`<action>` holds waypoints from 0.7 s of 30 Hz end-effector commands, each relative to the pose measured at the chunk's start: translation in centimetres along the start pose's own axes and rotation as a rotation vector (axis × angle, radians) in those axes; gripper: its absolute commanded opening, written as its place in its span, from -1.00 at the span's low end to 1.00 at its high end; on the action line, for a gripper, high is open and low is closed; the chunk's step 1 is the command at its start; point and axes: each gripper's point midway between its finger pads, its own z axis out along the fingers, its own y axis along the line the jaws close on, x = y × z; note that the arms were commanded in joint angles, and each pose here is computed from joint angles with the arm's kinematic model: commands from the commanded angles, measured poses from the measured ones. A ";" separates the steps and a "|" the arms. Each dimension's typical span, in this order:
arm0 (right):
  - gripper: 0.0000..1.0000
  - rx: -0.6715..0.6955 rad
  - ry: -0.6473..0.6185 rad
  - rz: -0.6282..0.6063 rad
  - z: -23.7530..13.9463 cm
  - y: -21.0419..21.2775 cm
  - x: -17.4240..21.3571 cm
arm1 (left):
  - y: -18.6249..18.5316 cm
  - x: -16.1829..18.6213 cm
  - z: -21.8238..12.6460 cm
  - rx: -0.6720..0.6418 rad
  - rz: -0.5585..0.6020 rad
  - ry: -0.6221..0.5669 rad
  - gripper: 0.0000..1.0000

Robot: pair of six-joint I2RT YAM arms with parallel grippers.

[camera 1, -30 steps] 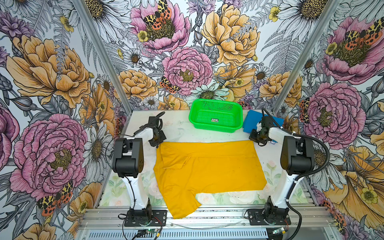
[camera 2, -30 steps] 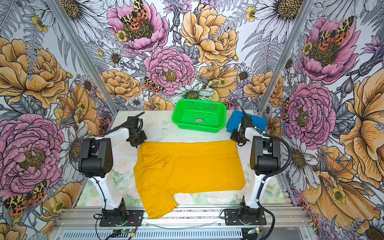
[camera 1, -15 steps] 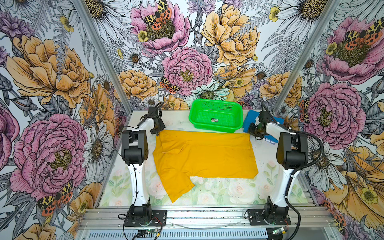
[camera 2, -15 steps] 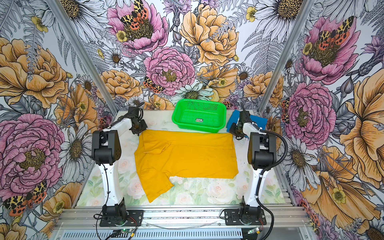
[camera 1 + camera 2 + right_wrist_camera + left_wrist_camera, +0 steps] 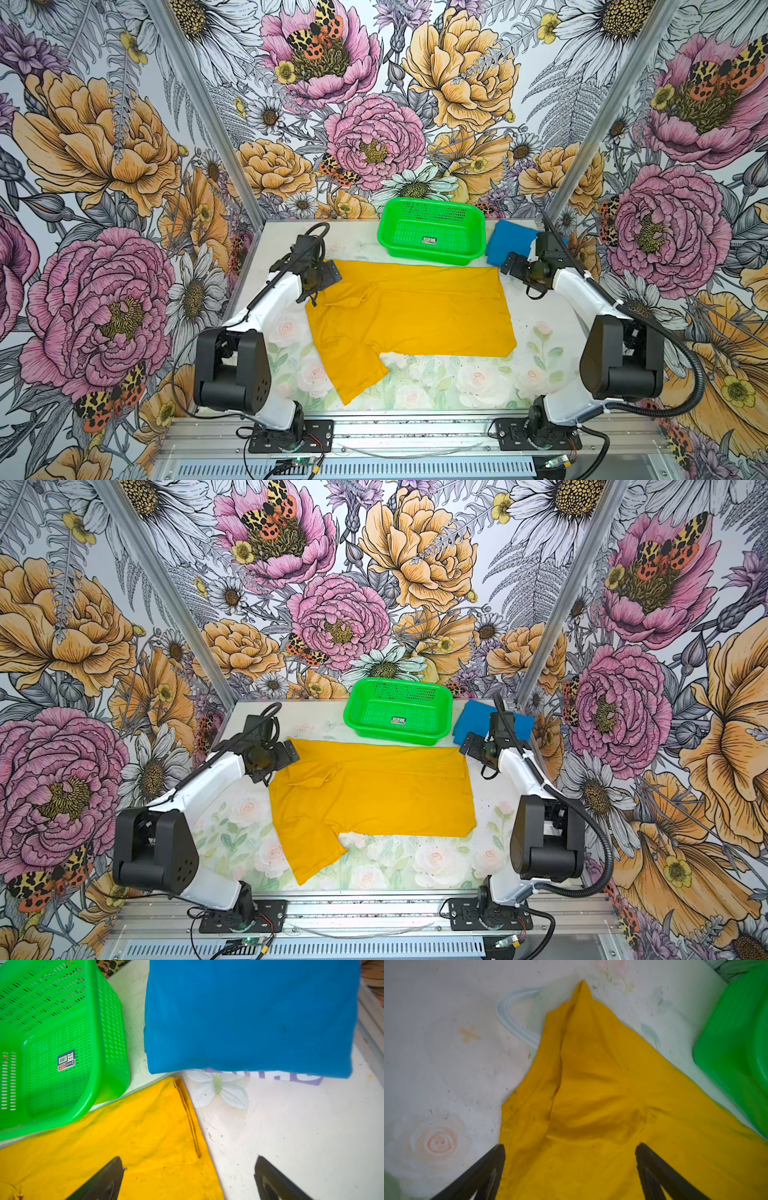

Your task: Fold and stack the t-shirts

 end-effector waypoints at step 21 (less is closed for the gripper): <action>0.99 0.101 0.183 -0.001 -1.5 -2.4 7.0 | 7.0 28.1 -4.9 -0.097 0.088 0.387 0.26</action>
